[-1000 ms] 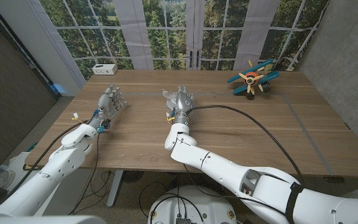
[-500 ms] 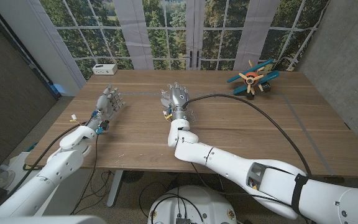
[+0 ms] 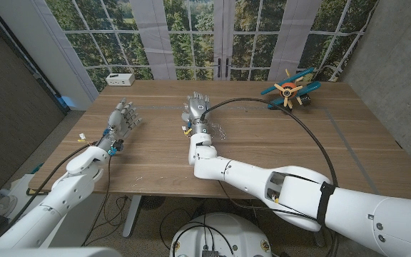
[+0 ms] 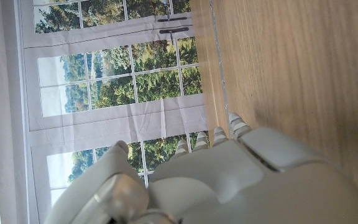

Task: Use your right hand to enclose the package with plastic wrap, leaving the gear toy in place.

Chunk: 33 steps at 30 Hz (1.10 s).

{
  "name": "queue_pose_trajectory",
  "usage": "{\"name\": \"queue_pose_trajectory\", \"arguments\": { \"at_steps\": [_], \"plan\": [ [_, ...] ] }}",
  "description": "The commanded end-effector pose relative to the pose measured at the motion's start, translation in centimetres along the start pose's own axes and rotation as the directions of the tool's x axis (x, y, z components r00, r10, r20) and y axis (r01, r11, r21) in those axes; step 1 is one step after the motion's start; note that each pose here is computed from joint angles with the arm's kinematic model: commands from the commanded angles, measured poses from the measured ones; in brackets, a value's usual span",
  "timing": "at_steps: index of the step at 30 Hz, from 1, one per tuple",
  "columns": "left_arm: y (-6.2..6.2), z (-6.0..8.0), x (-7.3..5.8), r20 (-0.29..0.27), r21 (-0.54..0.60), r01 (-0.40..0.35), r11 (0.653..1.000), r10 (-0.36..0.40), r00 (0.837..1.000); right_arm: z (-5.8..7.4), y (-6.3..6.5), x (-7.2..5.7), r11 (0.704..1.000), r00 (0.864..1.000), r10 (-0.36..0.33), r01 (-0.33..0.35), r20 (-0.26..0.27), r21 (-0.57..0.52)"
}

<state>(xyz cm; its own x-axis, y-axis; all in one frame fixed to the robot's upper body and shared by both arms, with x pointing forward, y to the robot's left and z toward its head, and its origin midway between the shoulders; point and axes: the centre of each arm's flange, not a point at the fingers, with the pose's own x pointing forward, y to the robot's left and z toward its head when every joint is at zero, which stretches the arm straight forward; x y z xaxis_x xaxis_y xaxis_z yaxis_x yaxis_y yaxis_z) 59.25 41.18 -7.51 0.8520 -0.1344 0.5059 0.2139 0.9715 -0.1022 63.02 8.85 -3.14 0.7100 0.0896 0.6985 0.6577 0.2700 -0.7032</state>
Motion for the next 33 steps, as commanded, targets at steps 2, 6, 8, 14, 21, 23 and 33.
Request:
{"name": "queue_pose_trajectory", "arguments": {
  "at_steps": [2, 6, 8, 14, 21, 23, 33],
  "plan": [
    [0.0, 0.0, 0.2, -0.004, 0.001, -0.002, 1.0, 0.002, 1.0, -1.6, 0.2, 0.3, 0.987, 0.987, -0.158, 0.158, -0.022, 0.013],
    [-0.1, 0.0, 0.5, -0.008, 0.003, 0.006, 1.0, -0.006, 1.0, -2.2, -0.4, -0.1, 0.976, 0.977, -0.212, 0.213, -0.027, 0.052],
    [-0.2, 0.0, 0.7, -0.009, 0.005, 0.01, 1.0, -0.01, 1.0, -2.6, -0.7, -0.4, 0.968, 0.97, -0.238, 0.24, -0.038, 0.076],
    [-0.4, 0.0, 1.2, -0.015, 0.006, 0.018, 1.0, -0.018, 1.0, -3.4, -1.6, -1.5, 0.943, 0.951, -0.299, 0.307, -0.076, 0.129],
    [-0.8, 0.0, 1.8, -0.015, 0.011, 0.032, 0.999, -0.031, 0.999, -4.1, -2.3, -2.6, 0.933, 0.938, -0.328, 0.34, -0.115, 0.115],
    [-0.9, 0.0, 1.9, -0.016, 0.01, 0.034, 0.999, -0.034, 0.999, -4.4, -2.4, -2.7, 0.933, 0.936, -0.328, 0.342, -0.124, 0.113],
    [-1.1, 0.1, 2.0, -0.013, 0.015, 0.037, 0.999, -0.037, 0.999, -4.9, -1.7, -3.1, 0.985, 0.974, -0.148, 0.161, -0.173, 0.065]
  ]
}}
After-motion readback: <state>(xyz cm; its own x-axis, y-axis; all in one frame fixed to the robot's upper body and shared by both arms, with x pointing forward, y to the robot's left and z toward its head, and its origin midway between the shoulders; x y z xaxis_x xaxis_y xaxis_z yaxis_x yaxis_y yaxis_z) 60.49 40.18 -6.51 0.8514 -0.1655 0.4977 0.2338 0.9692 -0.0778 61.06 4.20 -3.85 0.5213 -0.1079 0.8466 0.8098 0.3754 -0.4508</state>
